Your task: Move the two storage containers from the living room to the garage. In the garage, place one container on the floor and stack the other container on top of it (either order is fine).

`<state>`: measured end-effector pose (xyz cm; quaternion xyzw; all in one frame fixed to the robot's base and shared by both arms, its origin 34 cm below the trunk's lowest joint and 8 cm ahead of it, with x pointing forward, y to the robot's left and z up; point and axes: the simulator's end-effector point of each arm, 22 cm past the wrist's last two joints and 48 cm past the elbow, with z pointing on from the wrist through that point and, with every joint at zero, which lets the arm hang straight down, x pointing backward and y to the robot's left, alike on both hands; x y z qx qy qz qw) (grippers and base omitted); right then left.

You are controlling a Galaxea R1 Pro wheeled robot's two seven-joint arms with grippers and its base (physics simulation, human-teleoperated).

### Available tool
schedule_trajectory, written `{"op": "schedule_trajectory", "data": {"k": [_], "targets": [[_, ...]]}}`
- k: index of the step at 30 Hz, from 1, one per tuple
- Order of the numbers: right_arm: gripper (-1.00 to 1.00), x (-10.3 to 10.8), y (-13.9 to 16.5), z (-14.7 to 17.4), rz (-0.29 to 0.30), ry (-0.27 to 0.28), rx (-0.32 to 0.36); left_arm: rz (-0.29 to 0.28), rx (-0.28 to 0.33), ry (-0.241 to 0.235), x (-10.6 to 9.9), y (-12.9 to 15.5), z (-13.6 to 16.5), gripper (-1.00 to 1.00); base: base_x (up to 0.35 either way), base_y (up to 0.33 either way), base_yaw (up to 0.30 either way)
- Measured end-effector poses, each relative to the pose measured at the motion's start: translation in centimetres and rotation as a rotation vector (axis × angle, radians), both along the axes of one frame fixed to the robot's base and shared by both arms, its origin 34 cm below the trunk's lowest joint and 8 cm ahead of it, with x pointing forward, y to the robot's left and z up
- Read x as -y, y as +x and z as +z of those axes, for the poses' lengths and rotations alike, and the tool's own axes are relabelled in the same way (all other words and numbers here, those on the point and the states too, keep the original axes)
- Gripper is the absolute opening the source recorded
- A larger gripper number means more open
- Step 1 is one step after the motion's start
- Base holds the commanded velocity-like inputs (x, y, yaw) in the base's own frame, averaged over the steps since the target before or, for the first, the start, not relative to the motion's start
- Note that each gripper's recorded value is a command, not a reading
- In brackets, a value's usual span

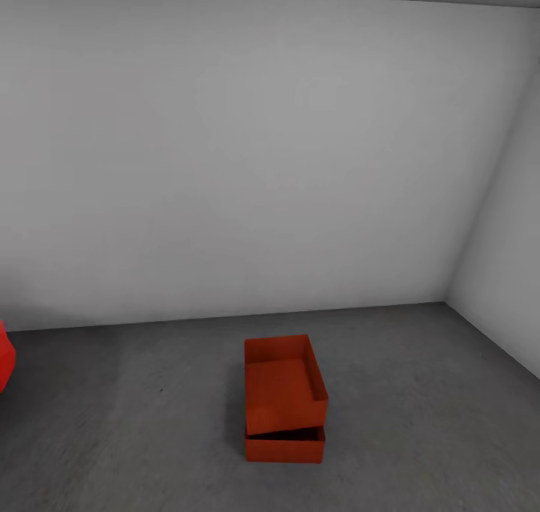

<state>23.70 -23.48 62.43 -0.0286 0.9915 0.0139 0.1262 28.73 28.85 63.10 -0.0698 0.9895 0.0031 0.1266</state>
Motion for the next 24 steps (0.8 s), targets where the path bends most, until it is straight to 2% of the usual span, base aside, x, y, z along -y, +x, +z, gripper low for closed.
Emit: {"op": "schedule_trajectory", "data": {"k": [8,16,24], "targets": [[1.0,0.0,0.1,0.0,-0.003,0.0,0.004,0.005,0.0,0.001,-0.1,0.0,0.0,1.0,0.0,0.0,0.0],[1.0,0.0,0.2,0.0,-0.005,0.0,0.005,0.009,0.002,0.03,-2.3,0.1,0.2,1.0,0.0,0.0,0.0],[1.0,-0.1,0.1,0.0,-0.005,0.0,0.005,0.012,0.001,0.035,-2.7,0.0,0.2,1.0,0.0,0.0,0.0]]}}
